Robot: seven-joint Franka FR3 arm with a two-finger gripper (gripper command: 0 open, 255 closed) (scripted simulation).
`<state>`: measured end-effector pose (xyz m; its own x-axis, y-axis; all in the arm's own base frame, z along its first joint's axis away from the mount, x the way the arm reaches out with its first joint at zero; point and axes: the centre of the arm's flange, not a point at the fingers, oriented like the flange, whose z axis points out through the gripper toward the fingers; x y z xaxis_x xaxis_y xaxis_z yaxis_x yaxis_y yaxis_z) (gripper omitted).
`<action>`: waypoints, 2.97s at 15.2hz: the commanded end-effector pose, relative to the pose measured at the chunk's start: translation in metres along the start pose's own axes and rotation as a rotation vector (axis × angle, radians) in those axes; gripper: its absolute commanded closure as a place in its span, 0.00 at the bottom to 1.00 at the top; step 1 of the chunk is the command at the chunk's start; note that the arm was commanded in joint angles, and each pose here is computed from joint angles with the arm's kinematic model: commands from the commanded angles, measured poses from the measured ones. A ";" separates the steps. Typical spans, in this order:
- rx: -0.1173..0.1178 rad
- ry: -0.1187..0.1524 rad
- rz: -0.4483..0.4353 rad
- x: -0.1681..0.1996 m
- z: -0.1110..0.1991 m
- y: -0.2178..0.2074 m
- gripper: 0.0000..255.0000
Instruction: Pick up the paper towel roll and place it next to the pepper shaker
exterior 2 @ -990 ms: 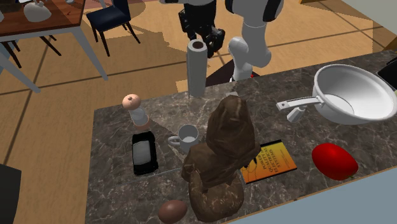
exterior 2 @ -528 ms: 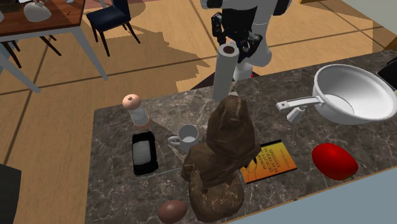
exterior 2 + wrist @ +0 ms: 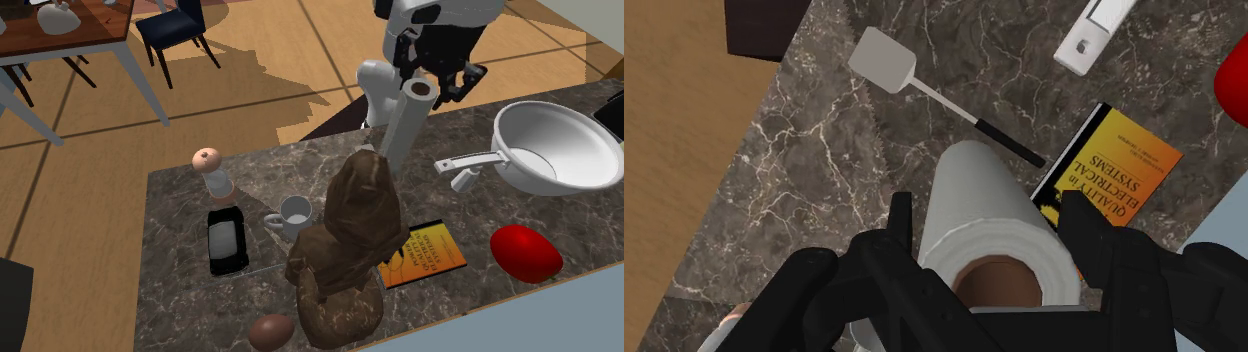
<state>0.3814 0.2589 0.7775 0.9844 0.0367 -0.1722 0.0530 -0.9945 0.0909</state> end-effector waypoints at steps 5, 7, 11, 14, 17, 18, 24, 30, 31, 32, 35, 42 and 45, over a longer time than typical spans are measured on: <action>0.000 0.000 0.002 -0.037 0.001 -0.071 1.00; 0.000 0.000 0.002 -0.049 0.000 -0.095 1.00; 0.000 0.000 0.002 -0.073 0.000 -0.142 1.00; 0.000 0.000 0.002 -0.081 0.010 -0.163 1.00; 0.000 0.000 0.002 -0.079 0.026 -0.165 1.00; 0.000 0.000 0.002 -0.078 0.031 -0.165 1.00; 0.000 0.000 0.002 -0.072 0.062 -0.168 1.00; 0.000 0.000 0.002 -0.067 0.093 -0.171 1.00; 0.000 0.000 0.002 -0.066 0.098 -0.171 1.00; 0.000 0.000 0.002 -0.065 0.104 -0.172 1.00; 0.000 0.000 0.002 -0.062 0.119 -0.173 1.00; 0.000 0.000 0.002 -0.056 0.155 -0.177 1.00; 0.000 0.000 0.002 -0.054 0.165 -0.178 1.00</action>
<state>0.2903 0.4176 0.6138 0.9851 0.0359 -0.1682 0.0512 -0.9949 0.0873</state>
